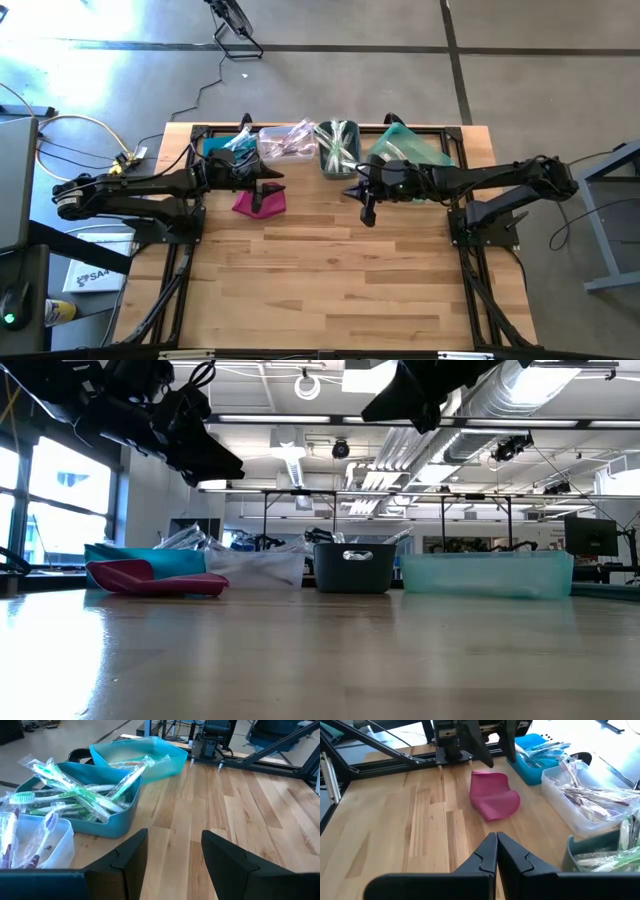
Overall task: Pick & Place Toothbrushes
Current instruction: Return to Home Position
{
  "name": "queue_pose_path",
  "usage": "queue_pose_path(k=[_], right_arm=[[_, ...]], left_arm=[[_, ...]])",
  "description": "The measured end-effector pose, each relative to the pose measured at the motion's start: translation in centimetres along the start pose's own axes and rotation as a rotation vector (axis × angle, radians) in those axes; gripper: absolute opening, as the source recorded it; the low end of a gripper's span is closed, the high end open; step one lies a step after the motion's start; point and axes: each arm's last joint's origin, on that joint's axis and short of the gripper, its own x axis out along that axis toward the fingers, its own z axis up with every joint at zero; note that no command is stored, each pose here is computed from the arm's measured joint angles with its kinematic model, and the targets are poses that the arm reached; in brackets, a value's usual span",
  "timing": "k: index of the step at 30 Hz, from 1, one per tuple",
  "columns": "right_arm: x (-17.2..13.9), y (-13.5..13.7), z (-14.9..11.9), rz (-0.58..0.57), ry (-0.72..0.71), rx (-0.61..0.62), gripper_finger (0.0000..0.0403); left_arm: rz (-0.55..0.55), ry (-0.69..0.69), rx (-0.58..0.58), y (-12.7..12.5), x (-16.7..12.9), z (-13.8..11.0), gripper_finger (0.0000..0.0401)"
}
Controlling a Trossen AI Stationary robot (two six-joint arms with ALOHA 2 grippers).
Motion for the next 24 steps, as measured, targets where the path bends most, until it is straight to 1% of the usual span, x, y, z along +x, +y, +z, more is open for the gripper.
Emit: queue_pose_path(k=[7,13,18,24], right_arm=[[0.01,-0.06,0.11,-0.002,-0.010,-0.048,0.0002],[0.01,-0.06,0.11,0.000,-0.010,-0.045,0.0002],[0.01,0.03,0.09,0.031,-0.006,-0.043,0.0002],[-0.13,-0.15,0.17,0.050,-0.004,-0.033,0.0002]], left_arm=[[0.000,0.000,0.022,0.00,0.00,0.00,0.0181],[0.000,0.024,0.018,0.01,0.00,-0.23,0.0181],[0.000,0.064,0.032,0.01,-0.07,-0.60,0.0181],[0.000,0.029,0.055,-0.16,-0.81,-0.06,0.0181]])
